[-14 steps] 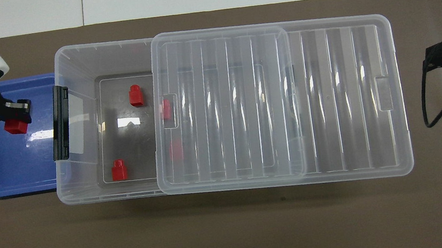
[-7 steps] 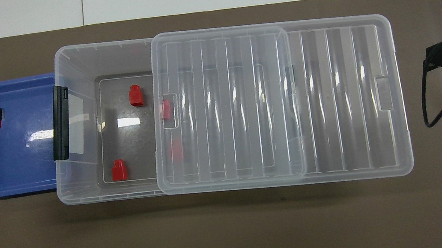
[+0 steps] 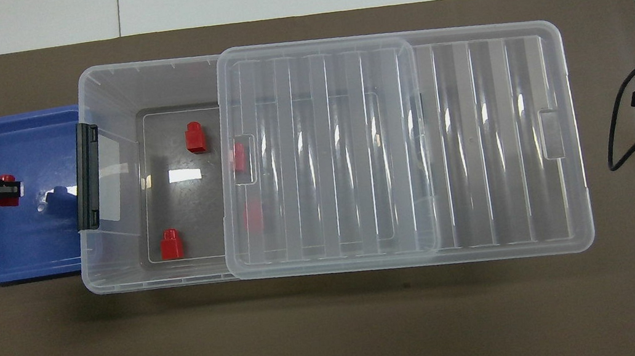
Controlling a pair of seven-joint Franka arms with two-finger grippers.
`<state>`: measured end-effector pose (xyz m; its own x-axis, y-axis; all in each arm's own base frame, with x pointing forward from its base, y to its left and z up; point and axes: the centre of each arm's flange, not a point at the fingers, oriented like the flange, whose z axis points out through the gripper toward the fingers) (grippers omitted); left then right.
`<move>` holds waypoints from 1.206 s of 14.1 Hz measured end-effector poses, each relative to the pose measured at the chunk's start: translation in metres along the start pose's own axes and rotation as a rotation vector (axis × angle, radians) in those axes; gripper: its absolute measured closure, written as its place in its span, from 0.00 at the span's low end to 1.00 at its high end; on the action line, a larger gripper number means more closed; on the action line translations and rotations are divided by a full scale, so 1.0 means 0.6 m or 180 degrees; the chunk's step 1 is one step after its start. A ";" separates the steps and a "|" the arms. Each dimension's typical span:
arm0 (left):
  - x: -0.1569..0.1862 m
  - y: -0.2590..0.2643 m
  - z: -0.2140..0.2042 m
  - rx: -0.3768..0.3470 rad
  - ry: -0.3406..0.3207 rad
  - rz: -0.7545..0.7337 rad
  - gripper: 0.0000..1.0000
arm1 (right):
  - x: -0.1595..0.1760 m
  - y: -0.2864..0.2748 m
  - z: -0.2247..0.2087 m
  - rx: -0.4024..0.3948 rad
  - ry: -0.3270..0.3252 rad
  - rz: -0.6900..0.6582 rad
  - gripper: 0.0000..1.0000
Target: Place red block in blue tray from box
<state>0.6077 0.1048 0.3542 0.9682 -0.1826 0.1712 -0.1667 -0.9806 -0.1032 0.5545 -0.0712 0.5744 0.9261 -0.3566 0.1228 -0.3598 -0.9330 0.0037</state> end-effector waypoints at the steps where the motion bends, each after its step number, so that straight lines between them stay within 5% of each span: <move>1: 0.001 0.006 0.009 -0.0010 0.0008 -0.0087 0.65 | 0.001 0.016 0.017 0.0004 0.0039 0.0052 0.86; 3: 0.006 0.021 0.030 -0.0032 0.0035 -0.0201 0.65 | 0.005 0.046 0.047 0.0014 0.0127 0.0155 0.99; 10: -0.004 0.012 0.070 -0.0036 0.0031 -0.0287 0.65 | -0.003 0.059 0.105 0.0007 0.0112 0.0175 0.99; 17: -0.020 0.015 0.087 -0.0047 -0.0005 -0.0295 0.65 | -0.013 -0.036 0.150 0.0047 0.0097 -0.0188 0.99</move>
<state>0.6043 0.1017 0.3002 0.9798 -0.0911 0.1779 -0.0792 -0.9942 -0.0726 0.5651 -0.0527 0.4843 0.9418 -0.2994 0.1531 -0.3026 -0.9531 -0.0029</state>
